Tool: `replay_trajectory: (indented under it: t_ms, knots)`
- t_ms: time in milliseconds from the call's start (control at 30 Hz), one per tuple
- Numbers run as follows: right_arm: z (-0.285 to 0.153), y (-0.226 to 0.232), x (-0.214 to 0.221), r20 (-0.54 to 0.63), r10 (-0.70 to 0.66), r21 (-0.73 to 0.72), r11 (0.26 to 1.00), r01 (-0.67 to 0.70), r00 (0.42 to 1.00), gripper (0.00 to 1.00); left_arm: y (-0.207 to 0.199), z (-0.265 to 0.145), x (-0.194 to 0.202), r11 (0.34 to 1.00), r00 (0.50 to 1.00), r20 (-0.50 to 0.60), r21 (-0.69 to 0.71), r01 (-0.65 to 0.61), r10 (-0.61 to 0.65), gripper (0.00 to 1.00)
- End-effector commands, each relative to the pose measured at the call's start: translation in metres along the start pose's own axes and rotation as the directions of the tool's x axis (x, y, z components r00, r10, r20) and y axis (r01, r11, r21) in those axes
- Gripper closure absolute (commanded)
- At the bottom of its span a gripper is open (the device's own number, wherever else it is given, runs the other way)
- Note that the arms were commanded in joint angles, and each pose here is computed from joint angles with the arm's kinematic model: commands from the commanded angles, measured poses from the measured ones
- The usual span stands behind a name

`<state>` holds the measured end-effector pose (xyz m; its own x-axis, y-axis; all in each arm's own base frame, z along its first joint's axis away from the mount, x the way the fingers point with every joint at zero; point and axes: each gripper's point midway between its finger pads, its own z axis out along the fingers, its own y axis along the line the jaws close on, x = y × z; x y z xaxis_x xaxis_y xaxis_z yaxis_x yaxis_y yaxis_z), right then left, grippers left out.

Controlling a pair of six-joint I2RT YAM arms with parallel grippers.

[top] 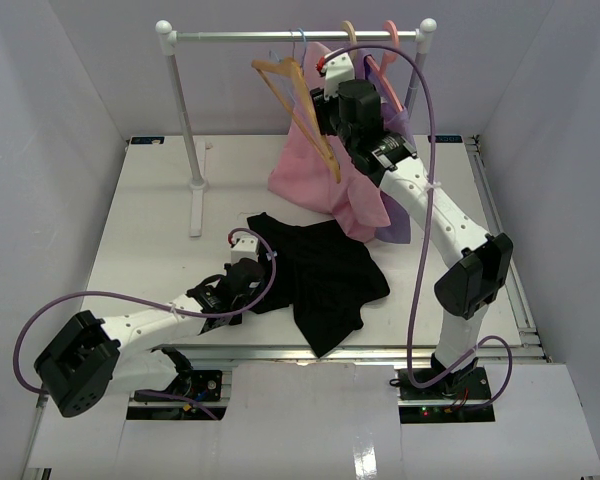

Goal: Place the t-shirt on the hanger

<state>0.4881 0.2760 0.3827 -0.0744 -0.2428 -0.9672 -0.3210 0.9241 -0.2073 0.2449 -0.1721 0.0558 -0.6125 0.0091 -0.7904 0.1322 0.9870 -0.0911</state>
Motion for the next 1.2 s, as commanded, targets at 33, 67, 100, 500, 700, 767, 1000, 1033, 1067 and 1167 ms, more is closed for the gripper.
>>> replay_trajectory:
  t_ms: [33, 67, 100, 500, 700, 767, 1000, 1033, 1067, 1167]
  knots:
    - [-0.025, -0.013, -0.047, 0.124, 0.023, 0.006, 1.0, -0.024, 0.992, 0.48, -0.009, -0.001, -0.013, 1.0, 1.0, 0.022, 0.017, 0.01, -0.01, 1.0]
    - [-0.026, -0.012, -0.048, 0.127, 0.024, 0.001, 1.0, -0.025, 0.992, 0.48, -0.009, -0.001, -0.013, 1.0, 1.0, 0.023, 0.018, 0.011, -0.011, 1.0]
    - [-0.027, -0.012, -0.05, 0.132, 0.025, 0.0, 1.0, -0.026, 0.991, 0.48, -0.009, -0.001, -0.013, 1.0, 1.0, 0.022, 0.018, 0.01, -0.01, 1.0]
    - [-0.035, -0.001, -0.063, 0.174, 0.045, -0.054, 0.998, -0.036, 0.984, 0.48, -0.009, 0.0, -0.011, 1.0, 1.0, 0.018, 0.016, 0.006, -0.007, 1.0]
    - [-0.029, 0.005, -0.057, 0.163, 0.053, -0.072, 0.997, -0.042, 0.985, 0.49, -0.008, 0.0, -0.012, 1.0, 1.0, 0.021, 0.015, 0.008, -0.008, 1.0]
    - [-0.028, 0.007, -0.057, 0.164, 0.059, -0.079, 0.996, -0.047, 0.985, 0.49, -0.009, 0.0, -0.012, 1.0, 1.0, 0.021, 0.017, 0.008, -0.008, 1.0]
    - [-0.02, 0.014, -0.047, 0.147, 0.062, -0.092, 0.995, -0.049, 0.987, 0.5, -0.008, 0.0, -0.012, 1.0, 1.0, 0.02, 0.015, 0.007, -0.007, 1.0]
    - [-0.019, 0.015, -0.045, 0.143, 0.061, -0.092, 0.995, -0.048, 0.988, 0.5, -0.008, -0.001, -0.013, 1.0, 1.0, 0.021, 0.016, 0.007, -0.007, 1.0]
    - [-0.018, 0.015, -0.044, 0.14, 0.06, -0.092, 0.995, -0.047, 0.988, 0.51, -0.008, -0.001, -0.013, 1.0, 1.0, 0.022, 0.016, 0.008, -0.008, 1.0]
    - [-0.014, 0.017, -0.039, 0.131, 0.056, -0.092, 0.995, -0.044, 0.99, 0.53, -0.009, 0.0, -0.012, 1.0, 1.0, 0.02, 0.017, 0.008, -0.008, 1.0]
